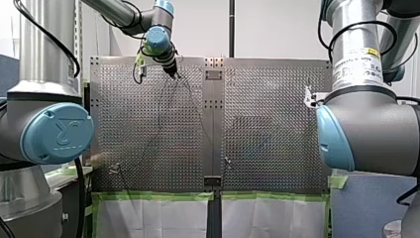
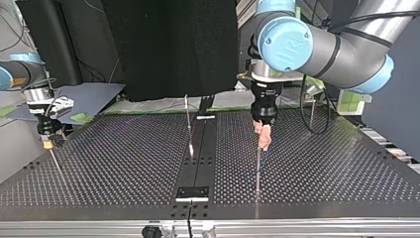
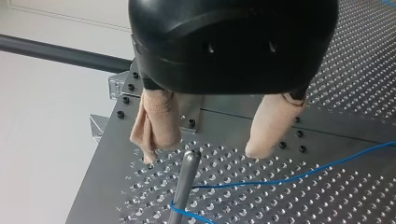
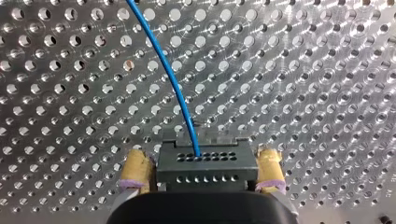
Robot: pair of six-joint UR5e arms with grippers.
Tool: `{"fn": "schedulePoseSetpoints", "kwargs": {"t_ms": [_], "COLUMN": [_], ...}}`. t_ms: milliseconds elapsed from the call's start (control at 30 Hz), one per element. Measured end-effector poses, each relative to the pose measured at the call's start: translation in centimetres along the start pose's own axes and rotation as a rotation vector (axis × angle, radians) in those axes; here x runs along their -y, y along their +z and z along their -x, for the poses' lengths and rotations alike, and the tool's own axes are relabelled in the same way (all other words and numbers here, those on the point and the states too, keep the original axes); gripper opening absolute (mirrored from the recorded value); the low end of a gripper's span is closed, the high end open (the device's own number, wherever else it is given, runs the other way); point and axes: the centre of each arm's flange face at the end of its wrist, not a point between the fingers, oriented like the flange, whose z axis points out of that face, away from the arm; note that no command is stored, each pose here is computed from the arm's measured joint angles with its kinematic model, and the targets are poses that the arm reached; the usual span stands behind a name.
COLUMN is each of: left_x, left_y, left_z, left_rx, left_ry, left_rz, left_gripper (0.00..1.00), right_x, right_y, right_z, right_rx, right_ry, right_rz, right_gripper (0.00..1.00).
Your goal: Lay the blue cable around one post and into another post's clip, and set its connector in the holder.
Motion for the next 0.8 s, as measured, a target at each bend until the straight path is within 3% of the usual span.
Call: {"fn": "schedulePoseSetpoints", "kwargs": {"t_ms": [567, 800], "left_x": [0.5, 0.7], "left_y": [-0.1, -0.4], "left_z": [0.0, -1.4], "left_rx": [0.021, 0.034], "left_ry": [-0.009, -0.022], "left_rz": [-0.007, -0.001], "left_gripper": [0.98, 0.98], "right_x": [0.0, 0.0], "right_y": [0.0, 0.0], "right_z": [0.0, 0.0], "right_rx": [0.0, 0.0], "right_ry": [0.0, 0.0], "right_rz": [0.0, 0.0], "right_gripper": [0.99, 0.99]}}
